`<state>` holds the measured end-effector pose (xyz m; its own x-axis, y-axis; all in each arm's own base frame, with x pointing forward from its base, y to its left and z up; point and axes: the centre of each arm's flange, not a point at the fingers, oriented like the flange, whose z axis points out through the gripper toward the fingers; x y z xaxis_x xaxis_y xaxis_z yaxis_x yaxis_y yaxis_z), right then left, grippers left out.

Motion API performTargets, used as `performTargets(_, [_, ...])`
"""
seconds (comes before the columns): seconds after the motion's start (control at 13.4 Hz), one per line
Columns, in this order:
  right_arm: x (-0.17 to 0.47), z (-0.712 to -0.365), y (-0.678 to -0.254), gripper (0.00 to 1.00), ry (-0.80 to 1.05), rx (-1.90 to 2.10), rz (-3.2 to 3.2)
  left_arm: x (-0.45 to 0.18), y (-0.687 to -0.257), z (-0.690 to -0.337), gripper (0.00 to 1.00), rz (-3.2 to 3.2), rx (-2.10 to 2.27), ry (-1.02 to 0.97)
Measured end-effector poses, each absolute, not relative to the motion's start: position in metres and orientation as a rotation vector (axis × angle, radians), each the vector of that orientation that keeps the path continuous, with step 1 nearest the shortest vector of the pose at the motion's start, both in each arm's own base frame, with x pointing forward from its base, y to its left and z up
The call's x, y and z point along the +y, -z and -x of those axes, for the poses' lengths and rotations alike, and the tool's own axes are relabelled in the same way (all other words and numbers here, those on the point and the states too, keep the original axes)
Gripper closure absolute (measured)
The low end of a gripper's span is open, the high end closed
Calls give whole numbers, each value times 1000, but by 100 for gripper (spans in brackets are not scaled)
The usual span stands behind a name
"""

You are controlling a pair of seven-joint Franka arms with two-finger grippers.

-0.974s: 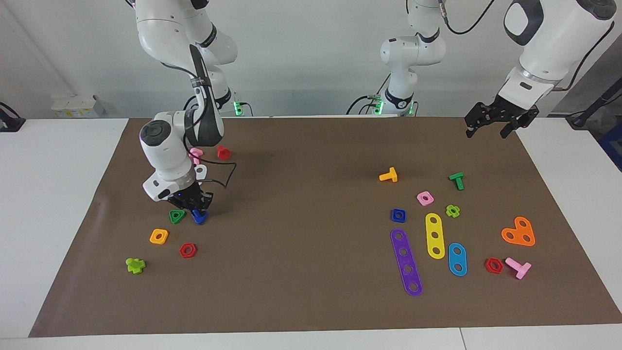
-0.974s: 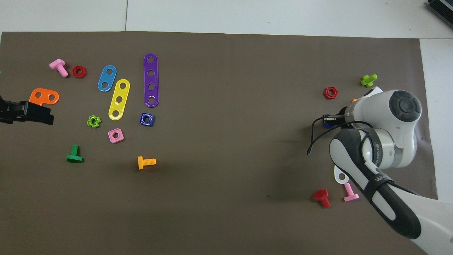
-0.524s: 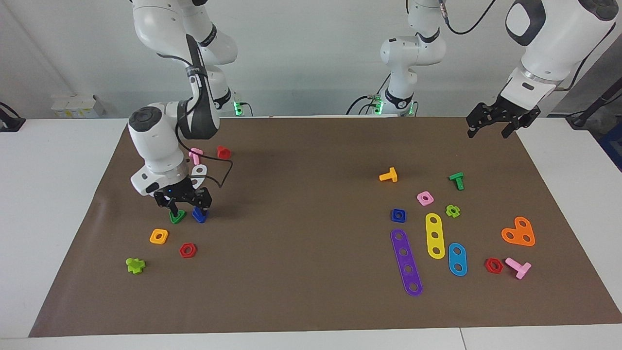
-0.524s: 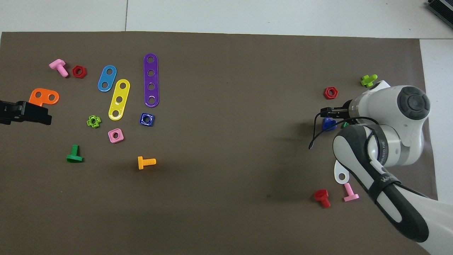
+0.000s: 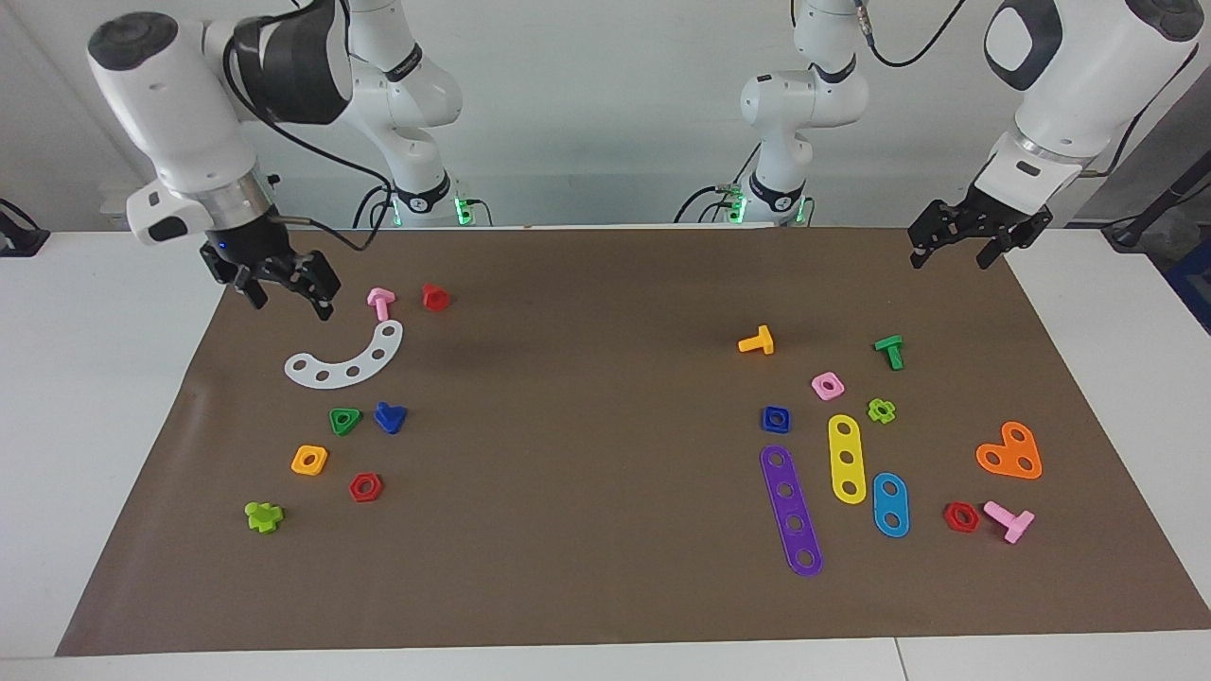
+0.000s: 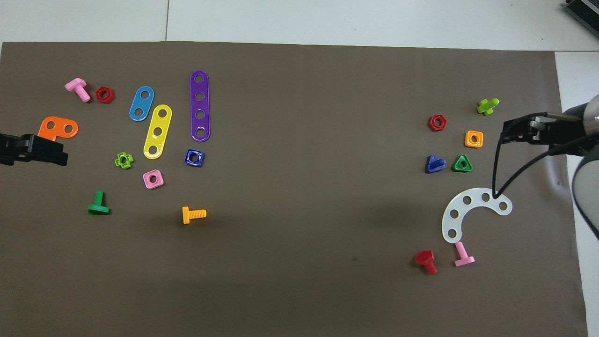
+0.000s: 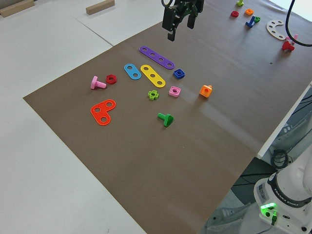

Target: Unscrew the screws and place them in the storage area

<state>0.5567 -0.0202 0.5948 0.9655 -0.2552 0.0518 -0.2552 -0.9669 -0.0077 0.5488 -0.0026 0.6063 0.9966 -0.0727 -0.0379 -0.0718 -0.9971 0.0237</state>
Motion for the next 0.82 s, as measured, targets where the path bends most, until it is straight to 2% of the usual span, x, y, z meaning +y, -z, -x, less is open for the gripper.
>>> performTargets(0.22, [-23, -530, -642, 0, 63, 415, 3112, -3, -607, -549, 0, -3117, -113, 55])
performTargets(0.82, [-13, -524, -635, 0, -8, 268, 3157, -3, -607, -548, 0, -3117, -113, 57])
